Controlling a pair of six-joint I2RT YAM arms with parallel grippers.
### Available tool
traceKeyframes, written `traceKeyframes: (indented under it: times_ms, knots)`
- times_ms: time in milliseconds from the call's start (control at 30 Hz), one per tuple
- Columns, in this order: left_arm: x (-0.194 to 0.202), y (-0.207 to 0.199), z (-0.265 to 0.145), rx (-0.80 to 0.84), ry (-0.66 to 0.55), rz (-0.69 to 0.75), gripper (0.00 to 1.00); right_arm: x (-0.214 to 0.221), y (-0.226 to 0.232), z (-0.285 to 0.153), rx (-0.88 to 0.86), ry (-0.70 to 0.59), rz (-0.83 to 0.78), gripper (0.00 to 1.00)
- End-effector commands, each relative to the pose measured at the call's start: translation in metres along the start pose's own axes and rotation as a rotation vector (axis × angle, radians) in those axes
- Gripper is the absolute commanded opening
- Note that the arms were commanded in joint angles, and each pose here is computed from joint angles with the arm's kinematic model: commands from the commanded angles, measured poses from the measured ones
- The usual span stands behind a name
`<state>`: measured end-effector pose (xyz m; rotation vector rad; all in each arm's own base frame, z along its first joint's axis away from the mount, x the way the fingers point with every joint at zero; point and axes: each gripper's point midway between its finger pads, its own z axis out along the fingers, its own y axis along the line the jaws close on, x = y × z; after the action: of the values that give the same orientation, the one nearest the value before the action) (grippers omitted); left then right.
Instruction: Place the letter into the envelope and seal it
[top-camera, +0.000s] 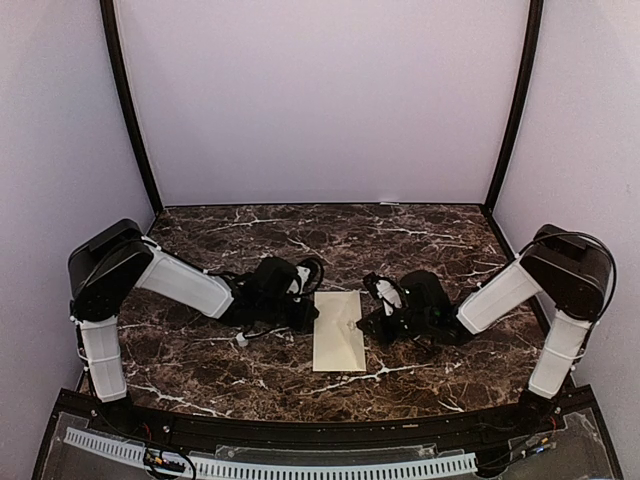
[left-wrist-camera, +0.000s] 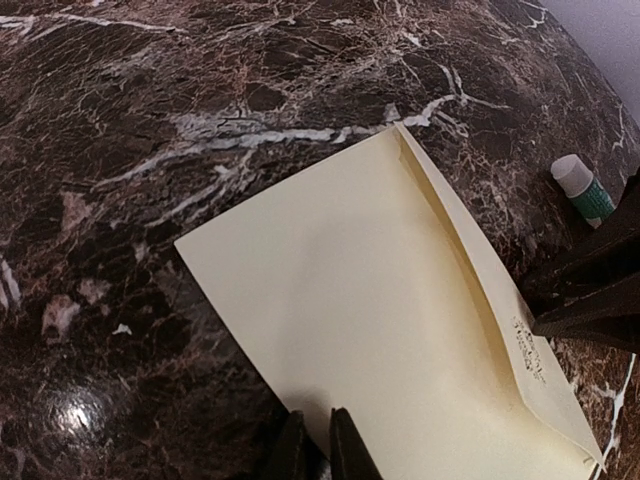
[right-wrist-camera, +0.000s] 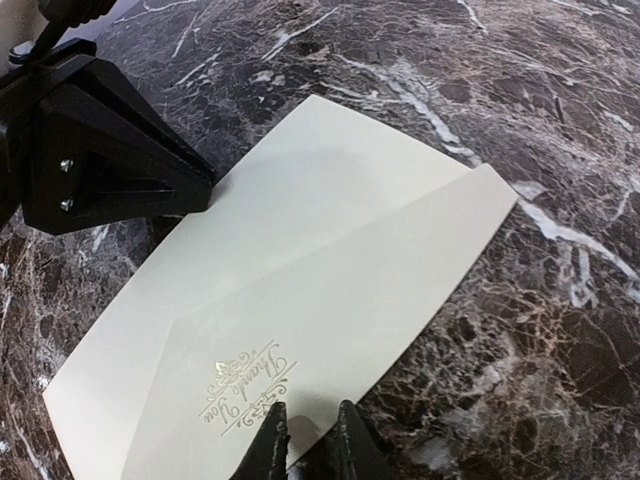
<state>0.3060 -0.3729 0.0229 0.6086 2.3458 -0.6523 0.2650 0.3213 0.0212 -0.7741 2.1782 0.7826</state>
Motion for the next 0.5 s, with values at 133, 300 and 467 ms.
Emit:
traceKeyframes:
  times_ms: [133,300,467]
  knots:
    - [0.013,-0.001,0.007,0.0,0.051,-0.002,0.1,-0.011,0.02,0.017,-0.073,-0.022,-0.017,0.16]
    - [0.011,-0.003,0.009,0.008,0.051,0.0,0.1,-0.01,0.026,0.023,-0.091,-0.012,-0.029,0.16]
    - [0.009,-0.003,0.011,0.009,0.049,0.004,0.1,-0.007,0.028,0.028,-0.084,0.011,-0.051,0.12]
